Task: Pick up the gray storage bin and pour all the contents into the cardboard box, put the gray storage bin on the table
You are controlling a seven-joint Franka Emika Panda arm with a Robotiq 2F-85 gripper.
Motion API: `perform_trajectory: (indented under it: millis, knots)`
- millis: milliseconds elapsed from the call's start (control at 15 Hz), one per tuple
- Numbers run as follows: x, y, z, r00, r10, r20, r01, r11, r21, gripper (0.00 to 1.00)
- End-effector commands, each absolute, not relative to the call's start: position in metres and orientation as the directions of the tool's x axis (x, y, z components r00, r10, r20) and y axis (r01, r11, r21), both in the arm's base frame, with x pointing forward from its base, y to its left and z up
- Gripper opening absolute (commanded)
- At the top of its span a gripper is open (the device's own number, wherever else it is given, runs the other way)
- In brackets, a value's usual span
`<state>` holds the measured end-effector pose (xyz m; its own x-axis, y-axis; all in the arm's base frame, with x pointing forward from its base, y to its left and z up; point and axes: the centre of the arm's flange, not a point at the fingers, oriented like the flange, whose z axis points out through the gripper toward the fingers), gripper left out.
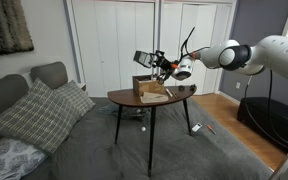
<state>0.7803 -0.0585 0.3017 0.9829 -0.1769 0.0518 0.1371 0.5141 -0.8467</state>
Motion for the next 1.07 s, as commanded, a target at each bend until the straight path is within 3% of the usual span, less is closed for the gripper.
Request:
perform_trajectory:
  millis: [0, 200, 1000]
  knots:
    - [0.79, -0.055, 0.303, 0.99, -0.144, 0.01, 0.089, 0.554, -0.828, 0.02]
    - [0.784, -0.053, 0.314, 0.99, -0.133, 0.045, 0.109, 0.523, -0.845, 0.02]
    - [0.735, -0.145, 0.414, 0.928, -0.229, 0.293, 0.288, -0.057, -0.956, 0.02]
